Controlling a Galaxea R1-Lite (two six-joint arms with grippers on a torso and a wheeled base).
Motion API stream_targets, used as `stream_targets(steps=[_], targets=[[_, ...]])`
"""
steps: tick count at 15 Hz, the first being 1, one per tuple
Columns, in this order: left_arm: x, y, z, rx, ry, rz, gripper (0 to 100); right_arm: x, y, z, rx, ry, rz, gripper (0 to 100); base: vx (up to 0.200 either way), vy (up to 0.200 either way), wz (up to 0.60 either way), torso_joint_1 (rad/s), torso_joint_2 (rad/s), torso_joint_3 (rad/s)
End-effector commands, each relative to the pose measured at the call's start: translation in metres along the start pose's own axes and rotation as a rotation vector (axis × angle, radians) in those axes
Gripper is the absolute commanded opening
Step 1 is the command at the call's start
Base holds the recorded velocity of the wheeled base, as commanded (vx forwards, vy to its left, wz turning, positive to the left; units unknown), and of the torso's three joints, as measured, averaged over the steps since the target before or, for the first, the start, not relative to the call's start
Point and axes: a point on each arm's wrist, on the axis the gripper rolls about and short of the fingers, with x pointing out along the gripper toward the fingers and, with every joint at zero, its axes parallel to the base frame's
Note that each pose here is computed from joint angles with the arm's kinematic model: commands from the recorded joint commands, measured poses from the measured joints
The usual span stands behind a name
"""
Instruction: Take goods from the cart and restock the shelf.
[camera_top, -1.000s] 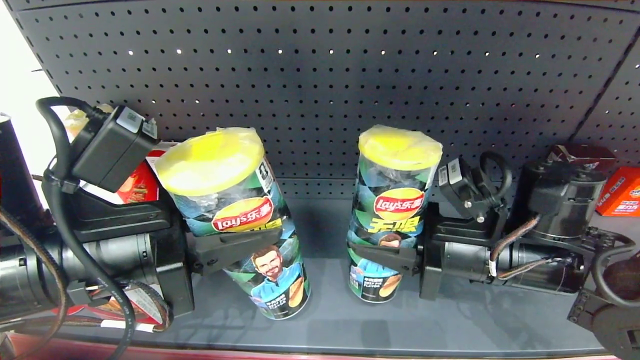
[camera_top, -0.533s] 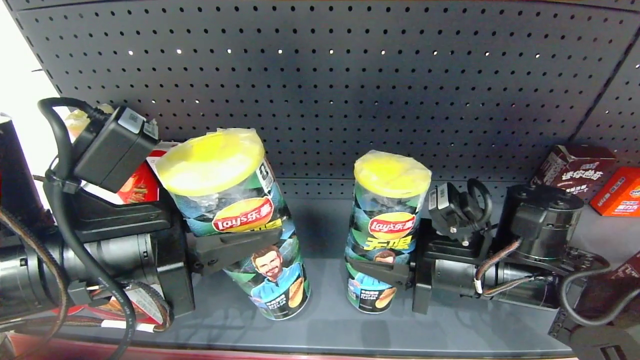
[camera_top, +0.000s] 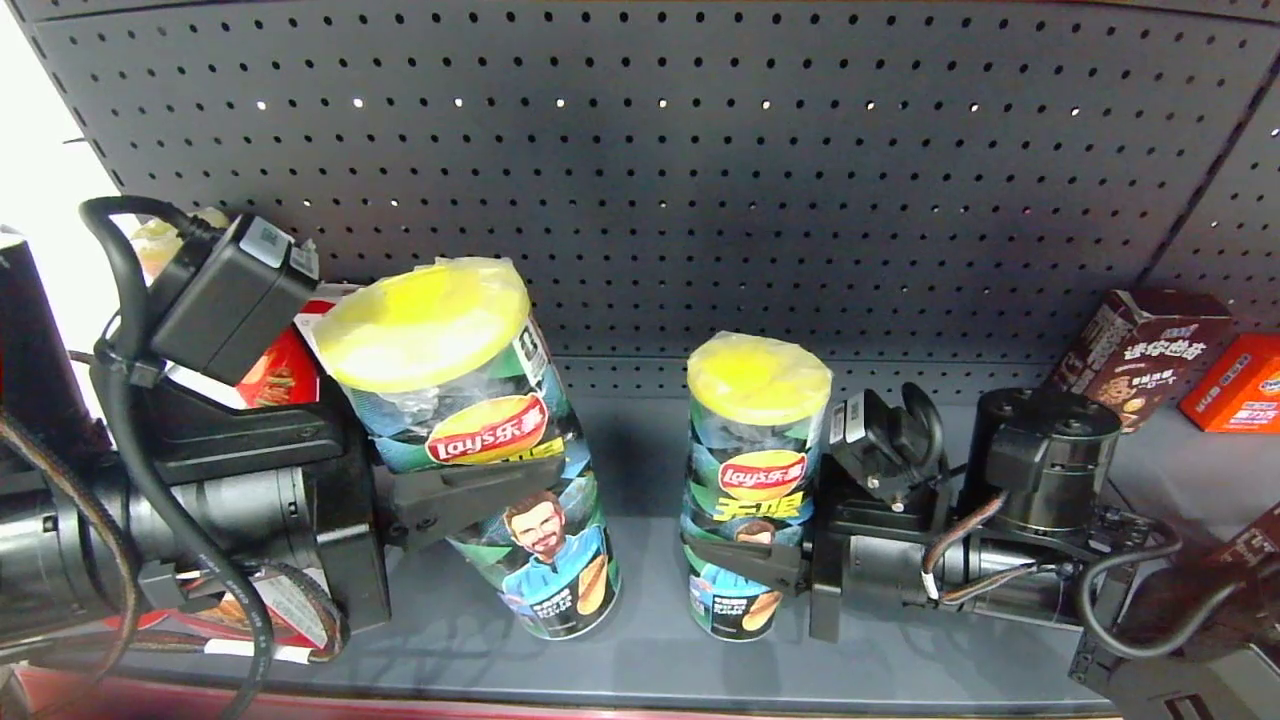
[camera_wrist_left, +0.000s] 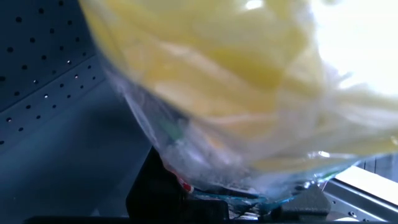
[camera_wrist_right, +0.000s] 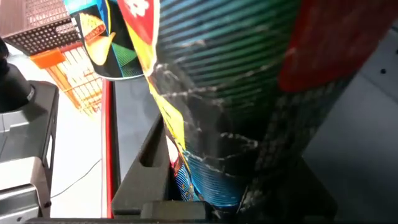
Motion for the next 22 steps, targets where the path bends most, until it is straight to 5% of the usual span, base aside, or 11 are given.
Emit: stream_targets(steps=[1,2,3,13,18,22], targets=[[0.000,0.000,-0.001,-0.001,0.002,0.000,0,0.001,0.001,-0.004,0.007,0.013,0.004,0,0.000,0.000,0.00,0.000,0.00,0.000],[0.001,0.000,-0.001,-0.002,0.003,0.000,0,0.000,0.002,-0.005,0.007,0.015,0.003,0,0.000,0.000,0.00,0.000,0.00,0.000],[0.001,0.000,-0.001,-0.002,0.003,0.000,0,-0.001,0.002,-0.004,0.002,0.011,-0.014,100,0.000,0.000,0.00,0.000,0.00,0.000],[0.000,0.000,-0.002,-0.003,0.006,0.001,0,-0.083,0.039,0.032,-0.068,-0.093,-0.109,100,0.000,0.000,0.00,0.000,0.00,0.000],[0.000,0.000,-0.005,-0.009,0.014,0.000,0,-0.134,0.060,0.046,-0.094,-0.129,-0.353,100,0.000,0.000,0.00,0.000,0.00,0.000],[0.000,-0.001,-0.007,-0.011,0.016,-0.003,0,-0.183,0.096,0.041,-0.075,-0.101,-0.491,100,0.000,0.000,0.00,0.000,0.00,0.000]])
